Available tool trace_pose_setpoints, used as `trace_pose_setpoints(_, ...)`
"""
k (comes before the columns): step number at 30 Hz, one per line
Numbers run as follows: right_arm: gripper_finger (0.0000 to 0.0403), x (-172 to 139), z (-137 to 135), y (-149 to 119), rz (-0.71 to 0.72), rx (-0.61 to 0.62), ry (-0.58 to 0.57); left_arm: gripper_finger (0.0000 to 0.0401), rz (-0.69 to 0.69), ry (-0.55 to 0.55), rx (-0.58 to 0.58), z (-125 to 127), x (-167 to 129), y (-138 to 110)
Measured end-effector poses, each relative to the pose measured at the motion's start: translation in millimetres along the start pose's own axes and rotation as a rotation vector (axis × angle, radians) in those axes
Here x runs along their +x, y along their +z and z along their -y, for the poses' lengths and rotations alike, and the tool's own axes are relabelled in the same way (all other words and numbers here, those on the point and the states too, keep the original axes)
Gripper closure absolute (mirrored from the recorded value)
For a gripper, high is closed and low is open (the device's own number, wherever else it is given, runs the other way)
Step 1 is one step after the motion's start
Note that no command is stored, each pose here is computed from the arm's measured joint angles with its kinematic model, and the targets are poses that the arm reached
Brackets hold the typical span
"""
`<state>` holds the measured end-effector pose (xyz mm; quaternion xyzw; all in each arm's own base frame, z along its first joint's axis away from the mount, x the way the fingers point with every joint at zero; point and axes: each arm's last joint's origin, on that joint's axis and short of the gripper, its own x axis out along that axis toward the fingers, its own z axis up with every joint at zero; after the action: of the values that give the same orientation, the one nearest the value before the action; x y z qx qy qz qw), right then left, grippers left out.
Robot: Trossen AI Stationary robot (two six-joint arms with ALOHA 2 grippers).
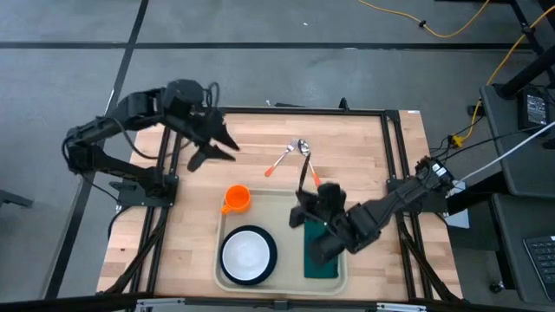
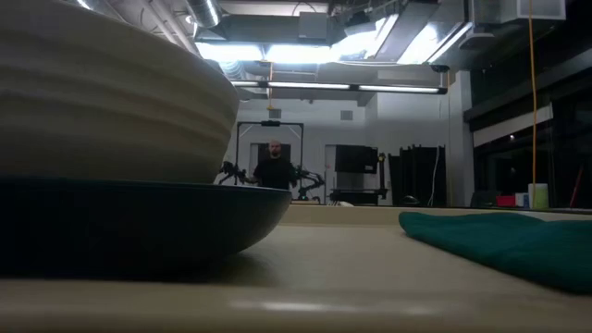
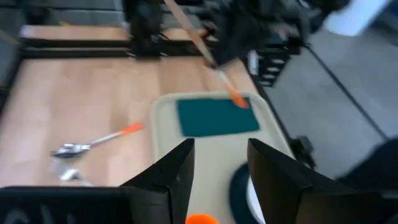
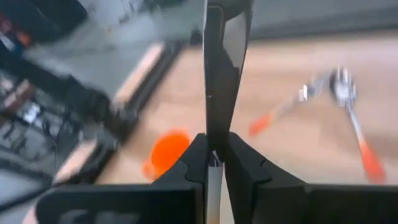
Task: Set up tray
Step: Put the orange knife on the green napkin
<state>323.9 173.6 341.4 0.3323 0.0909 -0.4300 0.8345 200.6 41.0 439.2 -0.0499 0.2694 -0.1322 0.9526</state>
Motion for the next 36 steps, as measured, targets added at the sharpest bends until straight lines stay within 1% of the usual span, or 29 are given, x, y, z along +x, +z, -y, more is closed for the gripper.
trace_pose_setpoints(4,0.0369,4.4,-5.5,14.1,0.08,-0.033,0.028,0.0258,0.026,-0.168,0.035,5.5,20.2,-5.4)
trace_pose_setpoints(7,0.0369,3.2,-12.0,24.3,0.092,-0.074,0.065,0.0258,0.095,-0.315,0.095,13.4,29.8,-2.5)
trace_pose_setpoints(10,0.0369,0.5,-21.3,32.4,0.104,-0.122,0.118,0.0258,0.164,-0.426,0.144,20.5,36.8,1.8)
trace_pose_setpoints(13,0.0369,0.4,-30.6,39.5,0.101,-0.191,0.172,0.0255,0.208,-0.493,0.196,27.0,43.2,7.8)
trace_pose_setpoints(15,0.0369,1.2,-36.9,47.6,0.112,-0.23,0.211,0.0249,0.2,-0.508,0.198,29.2,48.7,8.0)
trace_pose_setpoints(17,0.0369,5.0,-43.9,56.5,0.132,-0.265,0.249,0.0241,0.19,-0.482,0.195,28.3,56.1,8.7)
trace_pose_setpoints(20,0.0369,12.2,-53.2,68.6,0.148,-0.326,0.324,0.0222,0.133,-0.43,0.177,23.5,69.3,4.4)
trace_pose_setpoints(22,0.0369,16.6,-57.2,75.3,0.163,-0.345,0.36,0.0207,0.083,-0.391,0.161,19.7,77.0,0.0)
trace_pose_setpoints(24,0.0369,20.5,-58.9,80.3,0.171,-0.36,0.38,0.0195,0.05,-0.321,0.145,14.5,82.9,-2.4)
trace_pose_setpoints(27,0.0369,22.5,-60.0,82.8,0.171,-0.382,0.401,0.018,0.009,-0.226,0.132,7.0,84.2,-6.2)
trace_pose_setpoints(30,0.0369,20.8,-60.0,84.2,0.177,-0.403,0.407,0.0171,0.001,-0.171,0.133,2.3,84.1,-6.8)
trace_pose_setpoints(36,0.0369,23.3,-59.3,88.6,0.187,-0.425,0.404,0.0166,0.071,-0.153,0.16,1.4,83.8,0.5)
